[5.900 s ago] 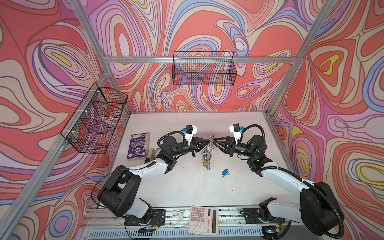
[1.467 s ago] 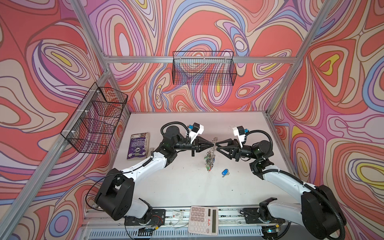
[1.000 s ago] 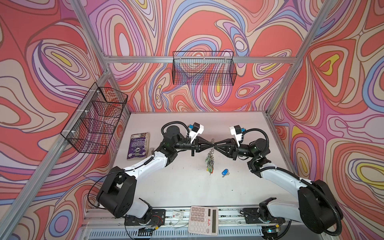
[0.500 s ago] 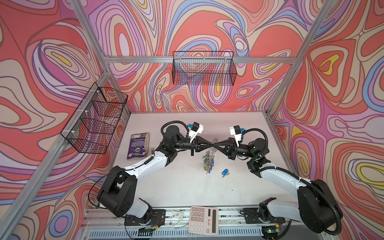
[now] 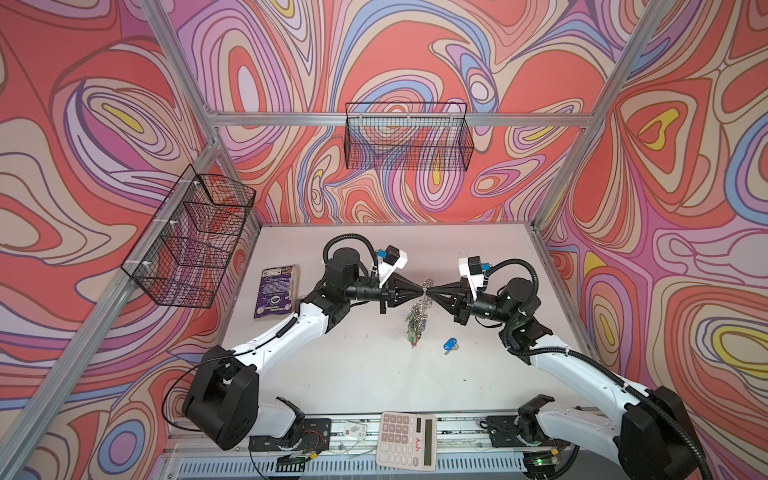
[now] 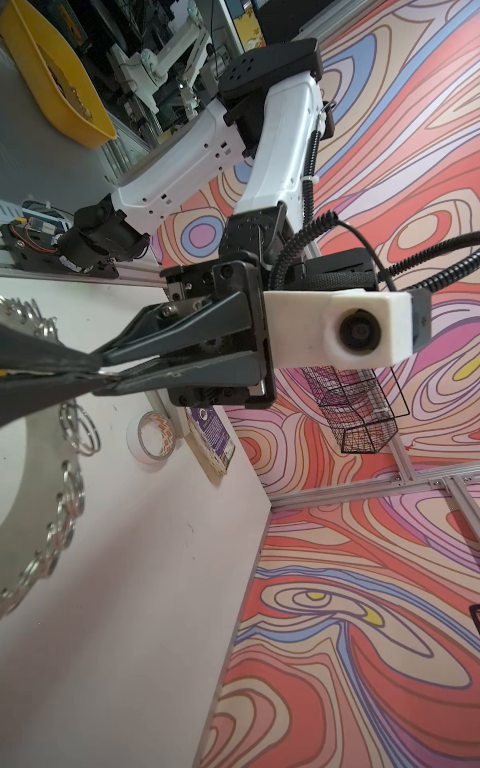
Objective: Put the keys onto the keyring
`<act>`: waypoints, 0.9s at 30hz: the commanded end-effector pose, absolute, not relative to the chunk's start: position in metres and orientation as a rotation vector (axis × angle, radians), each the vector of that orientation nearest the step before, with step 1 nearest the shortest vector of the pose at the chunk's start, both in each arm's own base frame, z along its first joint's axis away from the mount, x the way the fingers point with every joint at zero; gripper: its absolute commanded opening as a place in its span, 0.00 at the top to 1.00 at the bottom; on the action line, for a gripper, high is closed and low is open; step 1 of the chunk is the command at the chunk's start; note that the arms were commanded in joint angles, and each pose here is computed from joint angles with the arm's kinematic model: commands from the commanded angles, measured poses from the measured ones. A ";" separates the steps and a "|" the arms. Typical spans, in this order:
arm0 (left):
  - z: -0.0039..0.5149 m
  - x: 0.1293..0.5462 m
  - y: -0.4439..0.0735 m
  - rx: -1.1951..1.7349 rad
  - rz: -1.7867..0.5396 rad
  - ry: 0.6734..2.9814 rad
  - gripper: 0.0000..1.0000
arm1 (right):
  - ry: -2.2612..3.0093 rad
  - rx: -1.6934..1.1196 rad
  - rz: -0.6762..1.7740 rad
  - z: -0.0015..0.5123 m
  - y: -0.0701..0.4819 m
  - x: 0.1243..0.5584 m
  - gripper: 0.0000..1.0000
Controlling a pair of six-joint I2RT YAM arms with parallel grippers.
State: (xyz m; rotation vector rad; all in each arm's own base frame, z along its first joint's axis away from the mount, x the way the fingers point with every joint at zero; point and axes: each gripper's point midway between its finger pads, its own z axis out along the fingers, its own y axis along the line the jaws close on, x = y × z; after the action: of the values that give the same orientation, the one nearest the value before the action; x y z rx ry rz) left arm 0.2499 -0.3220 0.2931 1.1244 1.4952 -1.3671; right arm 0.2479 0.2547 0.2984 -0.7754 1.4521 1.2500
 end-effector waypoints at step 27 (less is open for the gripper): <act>0.272 0.251 -0.313 1.249 -1.260 1.536 0.58 | 1.312 -0.894 1.160 0.287 0.262 0.232 1.00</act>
State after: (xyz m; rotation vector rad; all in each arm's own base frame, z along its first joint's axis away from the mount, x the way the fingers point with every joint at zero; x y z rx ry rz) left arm 0.2493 -0.3076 0.2630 1.2011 1.5929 -1.2765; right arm 0.2364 0.2610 0.2724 -0.8735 1.4014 1.1807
